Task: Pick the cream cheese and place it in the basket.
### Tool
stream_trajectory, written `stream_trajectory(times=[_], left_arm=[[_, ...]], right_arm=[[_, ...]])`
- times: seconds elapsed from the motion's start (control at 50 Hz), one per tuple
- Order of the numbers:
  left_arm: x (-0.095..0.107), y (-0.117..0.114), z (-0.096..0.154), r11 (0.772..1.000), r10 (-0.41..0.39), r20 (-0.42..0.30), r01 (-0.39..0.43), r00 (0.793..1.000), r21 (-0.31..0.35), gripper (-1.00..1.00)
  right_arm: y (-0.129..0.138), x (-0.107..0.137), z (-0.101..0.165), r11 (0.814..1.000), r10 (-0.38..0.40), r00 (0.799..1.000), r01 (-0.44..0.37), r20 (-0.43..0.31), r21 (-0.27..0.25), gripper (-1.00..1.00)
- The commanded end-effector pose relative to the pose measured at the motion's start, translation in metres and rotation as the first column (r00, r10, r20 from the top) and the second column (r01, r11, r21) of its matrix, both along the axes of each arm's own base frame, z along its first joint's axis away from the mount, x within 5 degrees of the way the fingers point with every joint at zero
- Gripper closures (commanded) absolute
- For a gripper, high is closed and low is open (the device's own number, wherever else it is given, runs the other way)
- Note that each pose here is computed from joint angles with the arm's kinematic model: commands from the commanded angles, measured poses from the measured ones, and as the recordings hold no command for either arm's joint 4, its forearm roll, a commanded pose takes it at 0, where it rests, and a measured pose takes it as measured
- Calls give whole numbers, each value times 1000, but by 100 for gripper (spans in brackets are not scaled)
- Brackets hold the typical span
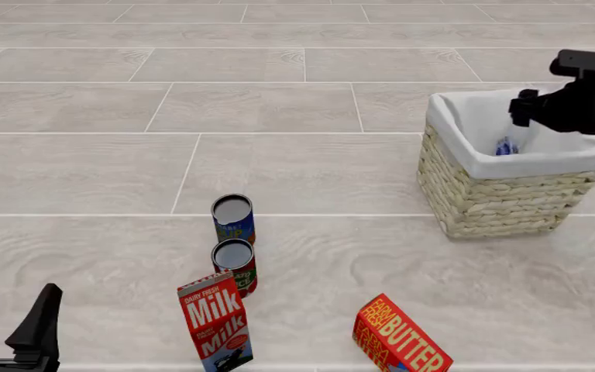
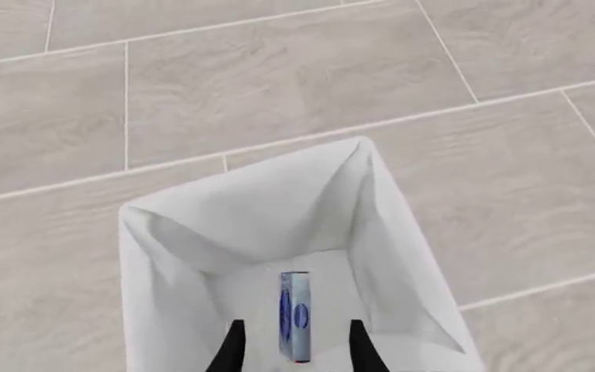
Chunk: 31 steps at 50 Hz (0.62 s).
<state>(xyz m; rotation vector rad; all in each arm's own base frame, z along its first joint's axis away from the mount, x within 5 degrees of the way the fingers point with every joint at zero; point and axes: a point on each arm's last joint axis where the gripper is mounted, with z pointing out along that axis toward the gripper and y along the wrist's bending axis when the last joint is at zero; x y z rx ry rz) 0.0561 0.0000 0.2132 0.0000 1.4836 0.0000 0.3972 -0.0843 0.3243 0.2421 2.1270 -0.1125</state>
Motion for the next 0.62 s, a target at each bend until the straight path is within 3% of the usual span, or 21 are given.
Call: stream_trajectory(times=[0.02, 0.32, 0.52, 0.62], left_arm=[[0, 0, 0, 1000, 0, 0, 0, 1000, 0, -100], [0, 0, 0, 1000, 0, 0, 0, 1000, 0, -100], [0, 0, 0, 1000, 0, 0, 0, 1000, 0, -100], [0, 0, 0, 1000, 0, 0, 0, 1000, 0, -100]], right_arm=[[-1, -3, 5, 1000, -5, 1000, 5, 11, -1, -100], [2, -10, 13, 1000, 2, 1000, -1, 20, -8, -100], [2, -27, 28, 999, 13, 999, -11, 47, -47, -100], [12, -45, 38, 994, 59, 997, -53, 53, -98, -100]])
